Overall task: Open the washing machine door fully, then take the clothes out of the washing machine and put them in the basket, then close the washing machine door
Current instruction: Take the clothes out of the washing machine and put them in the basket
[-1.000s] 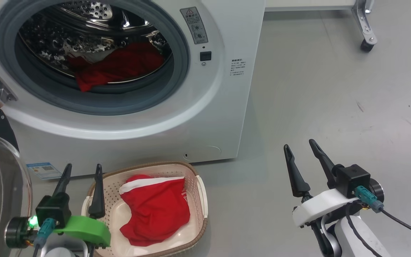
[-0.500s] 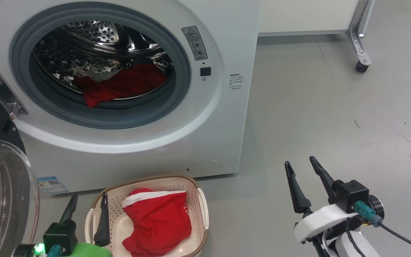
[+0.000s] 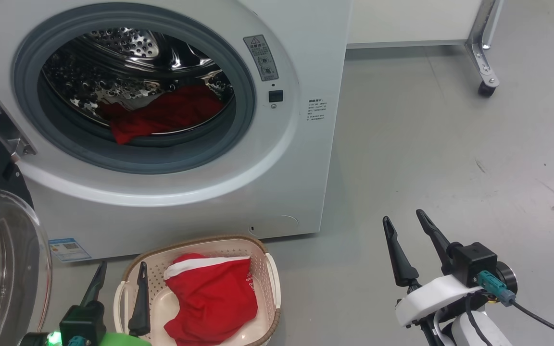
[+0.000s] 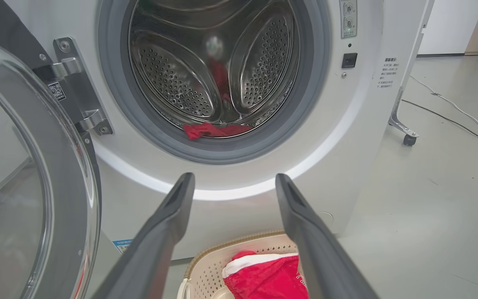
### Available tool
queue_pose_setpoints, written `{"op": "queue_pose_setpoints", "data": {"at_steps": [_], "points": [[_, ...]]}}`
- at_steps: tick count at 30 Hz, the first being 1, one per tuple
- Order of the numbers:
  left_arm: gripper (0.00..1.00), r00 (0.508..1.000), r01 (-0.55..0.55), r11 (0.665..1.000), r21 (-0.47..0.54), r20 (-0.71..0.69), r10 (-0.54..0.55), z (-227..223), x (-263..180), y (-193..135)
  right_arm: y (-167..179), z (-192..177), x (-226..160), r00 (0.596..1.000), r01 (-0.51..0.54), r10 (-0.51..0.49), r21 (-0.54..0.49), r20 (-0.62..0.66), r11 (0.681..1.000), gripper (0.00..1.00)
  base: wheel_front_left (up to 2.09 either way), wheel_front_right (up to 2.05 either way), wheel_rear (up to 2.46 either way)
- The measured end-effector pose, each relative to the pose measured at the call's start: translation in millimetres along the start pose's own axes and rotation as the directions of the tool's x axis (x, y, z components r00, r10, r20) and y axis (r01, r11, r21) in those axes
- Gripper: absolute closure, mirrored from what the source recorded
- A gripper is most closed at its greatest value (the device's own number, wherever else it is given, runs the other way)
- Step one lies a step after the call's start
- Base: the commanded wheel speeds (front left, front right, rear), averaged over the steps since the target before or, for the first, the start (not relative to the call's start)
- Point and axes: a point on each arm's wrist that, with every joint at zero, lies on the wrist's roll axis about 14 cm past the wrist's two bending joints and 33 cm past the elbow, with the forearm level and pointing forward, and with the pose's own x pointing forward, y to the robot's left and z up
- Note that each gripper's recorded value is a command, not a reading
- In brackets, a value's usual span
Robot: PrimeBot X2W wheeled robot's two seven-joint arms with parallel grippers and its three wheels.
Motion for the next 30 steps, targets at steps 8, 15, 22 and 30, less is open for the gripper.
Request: {"op": "queue_pose_setpoints", "data": {"at_steps": [8, 15, 22, 30], "points": [[0.0, 1.0, 0.005, 1.0, 0.011, 0.014, -0.006, 4.3, 0.7, -2.0, -0.1, 0.3, 0.5, 1.0, 0.0, 0.0, 0.001, 0.001, 1.0, 0.0, 0.0, 0.0, 0.0], [0.0, 1.0, 0.005, 1.0, 0.011, 0.016, -0.005, 4.9, 1.4, -2.4, 0.7, -1.0, 2.0, 1.0, -0.003, 0.003, 0.003, -0.002, 1.0, 0.0, 0.0, 0.0, 0.0], [0.0, 1.0, 0.017, 1.0, 0.007, -0.015, -0.017, -4.3, 8.5, -5.8, -0.8, -11.0, 6.4, 0.999, -0.003, 0.003, -0.008, -0.032, 1.0, 0.0, 0.0, 0.0, 0.0], [0.0, 0.998, 0.063, 0.998, 0.013, -0.024, -0.063, -5.3, 36.4, -16.4, -7.2, -18.2, 19.4, 0.999, 0.005, -0.005, -0.017, -0.05, 1.0, 0.0, 0.0, 0.0, 0.0]]}}
